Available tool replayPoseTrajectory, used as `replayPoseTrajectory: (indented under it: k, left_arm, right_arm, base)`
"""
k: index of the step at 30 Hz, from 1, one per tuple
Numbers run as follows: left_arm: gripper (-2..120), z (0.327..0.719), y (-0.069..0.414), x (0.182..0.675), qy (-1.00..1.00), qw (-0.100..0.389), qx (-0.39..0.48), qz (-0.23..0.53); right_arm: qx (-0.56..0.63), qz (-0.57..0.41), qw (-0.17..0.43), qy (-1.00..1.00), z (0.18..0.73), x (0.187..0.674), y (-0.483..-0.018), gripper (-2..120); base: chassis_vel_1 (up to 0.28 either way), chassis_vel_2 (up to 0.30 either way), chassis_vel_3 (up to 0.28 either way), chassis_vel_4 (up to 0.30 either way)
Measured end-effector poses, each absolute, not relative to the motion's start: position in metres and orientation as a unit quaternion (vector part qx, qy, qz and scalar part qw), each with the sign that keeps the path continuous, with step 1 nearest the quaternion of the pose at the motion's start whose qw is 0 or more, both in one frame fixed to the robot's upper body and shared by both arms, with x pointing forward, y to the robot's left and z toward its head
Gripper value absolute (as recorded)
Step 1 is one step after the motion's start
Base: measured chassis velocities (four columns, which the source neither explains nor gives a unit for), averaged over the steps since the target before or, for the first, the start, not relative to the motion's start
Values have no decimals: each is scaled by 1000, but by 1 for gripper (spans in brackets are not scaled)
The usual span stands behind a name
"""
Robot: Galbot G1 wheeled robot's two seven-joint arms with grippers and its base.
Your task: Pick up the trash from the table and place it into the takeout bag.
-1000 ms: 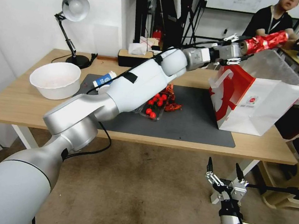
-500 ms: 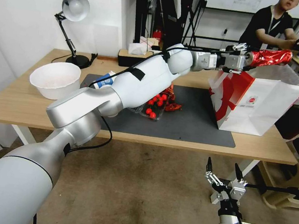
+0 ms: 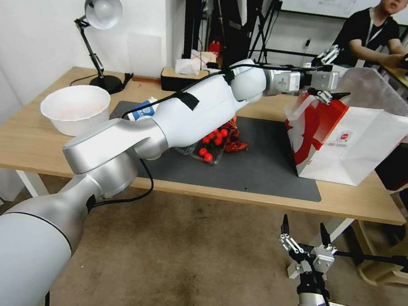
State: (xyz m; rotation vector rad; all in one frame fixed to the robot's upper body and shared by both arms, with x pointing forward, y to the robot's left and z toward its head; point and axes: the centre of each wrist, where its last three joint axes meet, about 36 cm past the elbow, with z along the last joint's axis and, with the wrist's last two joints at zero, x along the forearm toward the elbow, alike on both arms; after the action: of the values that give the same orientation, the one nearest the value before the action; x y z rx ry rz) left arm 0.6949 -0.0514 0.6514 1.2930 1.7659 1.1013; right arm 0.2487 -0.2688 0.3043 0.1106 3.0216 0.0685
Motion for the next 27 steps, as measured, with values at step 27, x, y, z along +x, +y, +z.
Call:
replayPoseTrajectory:
  k: [27]
  left_arm:
    - [100, 631, -27, 633, 881, 99, 444, 130]
  right_arm:
    - [35, 27, 61, 997, 307, 249, -267, 100]
  base:
    - [0, 0, 0, 0]
